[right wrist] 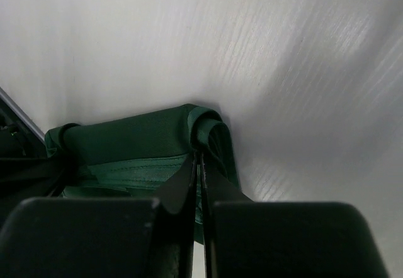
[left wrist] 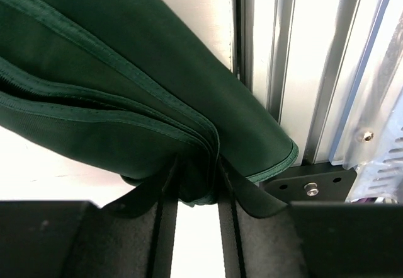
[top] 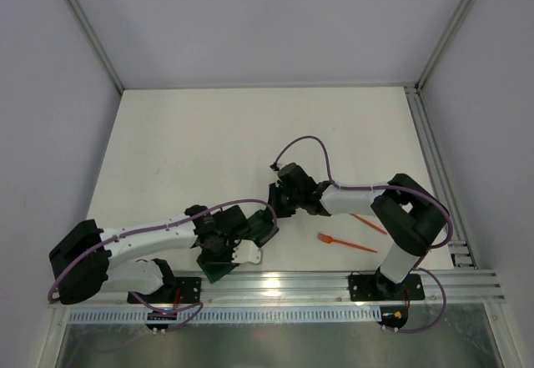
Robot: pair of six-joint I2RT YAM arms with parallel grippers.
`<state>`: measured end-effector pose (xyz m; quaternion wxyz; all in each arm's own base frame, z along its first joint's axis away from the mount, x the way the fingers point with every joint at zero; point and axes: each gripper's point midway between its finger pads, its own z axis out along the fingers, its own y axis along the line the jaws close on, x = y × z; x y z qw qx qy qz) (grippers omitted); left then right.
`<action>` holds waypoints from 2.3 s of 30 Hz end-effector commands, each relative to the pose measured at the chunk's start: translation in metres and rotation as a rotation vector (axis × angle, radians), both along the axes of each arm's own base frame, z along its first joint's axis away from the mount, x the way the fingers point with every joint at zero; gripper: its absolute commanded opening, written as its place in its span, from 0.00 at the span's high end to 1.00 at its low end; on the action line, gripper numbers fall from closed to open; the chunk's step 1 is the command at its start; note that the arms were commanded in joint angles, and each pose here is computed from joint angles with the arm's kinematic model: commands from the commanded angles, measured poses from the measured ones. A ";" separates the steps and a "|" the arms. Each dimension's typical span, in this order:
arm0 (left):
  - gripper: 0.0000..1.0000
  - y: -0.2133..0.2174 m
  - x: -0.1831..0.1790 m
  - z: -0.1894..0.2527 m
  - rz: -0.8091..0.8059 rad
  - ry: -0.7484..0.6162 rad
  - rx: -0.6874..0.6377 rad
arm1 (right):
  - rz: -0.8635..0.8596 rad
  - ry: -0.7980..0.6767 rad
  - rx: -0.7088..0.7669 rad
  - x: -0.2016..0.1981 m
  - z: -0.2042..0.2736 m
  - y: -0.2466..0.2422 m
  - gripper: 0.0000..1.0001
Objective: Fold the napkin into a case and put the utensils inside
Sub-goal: Fold the 2/3-rectangle-folded napkin at the center of the board.
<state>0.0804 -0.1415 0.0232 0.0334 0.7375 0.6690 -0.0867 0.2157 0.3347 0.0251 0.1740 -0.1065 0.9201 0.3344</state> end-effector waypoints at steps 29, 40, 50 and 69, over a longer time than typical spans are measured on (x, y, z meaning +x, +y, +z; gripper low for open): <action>0.51 -0.007 -0.016 0.034 0.006 0.127 -0.069 | -0.008 -0.032 0.039 -0.031 0.001 -0.018 0.96; 0.61 -0.005 0.005 -0.013 -0.067 0.072 0.074 | -0.097 -0.009 0.028 -0.028 -0.014 -0.026 0.96; 0.75 0.000 0.088 -0.013 0.034 -0.245 0.097 | -0.139 -0.051 0.032 -0.009 -0.004 -0.016 0.96; 0.58 0.029 0.114 0.049 0.122 -0.199 -0.078 | -0.148 -0.085 0.062 0.020 0.015 0.014 0.96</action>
